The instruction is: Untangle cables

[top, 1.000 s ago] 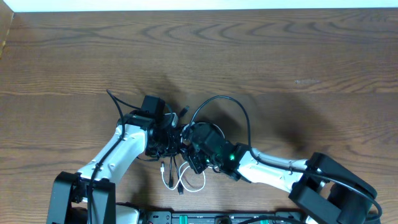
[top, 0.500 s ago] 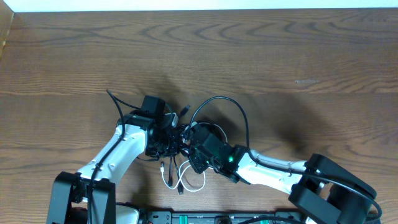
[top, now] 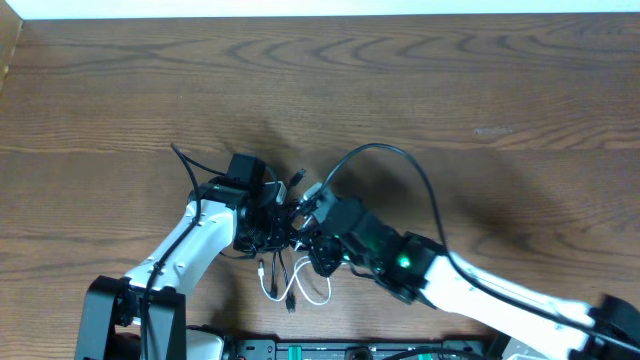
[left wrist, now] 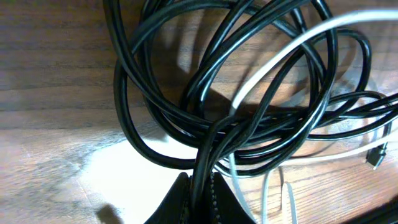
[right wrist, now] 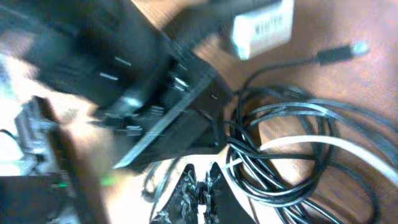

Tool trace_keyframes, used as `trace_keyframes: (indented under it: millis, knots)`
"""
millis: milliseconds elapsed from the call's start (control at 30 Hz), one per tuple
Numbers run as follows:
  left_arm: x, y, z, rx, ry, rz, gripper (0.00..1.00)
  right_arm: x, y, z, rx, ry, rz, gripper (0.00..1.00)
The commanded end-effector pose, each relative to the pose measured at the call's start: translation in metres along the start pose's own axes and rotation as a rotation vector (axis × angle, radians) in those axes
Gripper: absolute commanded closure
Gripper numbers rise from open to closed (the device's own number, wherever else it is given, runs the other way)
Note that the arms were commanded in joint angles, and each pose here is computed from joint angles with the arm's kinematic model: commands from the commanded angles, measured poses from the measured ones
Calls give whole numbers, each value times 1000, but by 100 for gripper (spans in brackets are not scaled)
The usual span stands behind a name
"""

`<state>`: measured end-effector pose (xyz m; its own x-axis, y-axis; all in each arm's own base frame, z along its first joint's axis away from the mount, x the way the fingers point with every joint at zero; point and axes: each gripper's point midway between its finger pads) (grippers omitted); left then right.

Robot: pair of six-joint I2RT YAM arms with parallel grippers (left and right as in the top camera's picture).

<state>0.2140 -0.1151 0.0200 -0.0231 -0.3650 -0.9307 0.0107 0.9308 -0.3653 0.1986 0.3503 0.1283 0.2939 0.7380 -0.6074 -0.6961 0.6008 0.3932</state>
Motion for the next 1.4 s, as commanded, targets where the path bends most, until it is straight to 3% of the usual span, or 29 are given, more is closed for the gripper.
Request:
trace_keyframes:
  millis: [0, 367, 600, 967, 1133, 1367]
  knots:
    - [2, 8, -2, 10, 7, 30, 92, -32, 17, 29, -22, -102, 42, 99]
    - [2, 8, -2, 6, 7, 30, 92, -176, 57, 99, -104, -507, 159, 99]
    - [2, 8, -2, 6, 7, 30, 92, -262, 58, 116, -135, -752, 155, 99]
    - [2, 8, -3, 5, 10, 31, 92, -373, -5, 109, -17, -1094, -224, 99]
    - [2, 8, -3, 5, 10, 31, 92, -394, -37, 84, 87, -1090, -404, 99]
    - [2, 7, -1, 4, 2, 29, 91, -347, -56, 54, 146, -841, -438, 99]
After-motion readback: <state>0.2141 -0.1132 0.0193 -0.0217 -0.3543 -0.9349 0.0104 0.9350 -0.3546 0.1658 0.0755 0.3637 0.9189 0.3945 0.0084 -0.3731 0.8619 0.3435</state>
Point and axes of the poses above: each gripper's point midway between its finger pads, its own x axis out along the fingers, its own y axis along the line the jaws close on, z = x × y, and after that the axes turned 1 degree about -x, right-handed
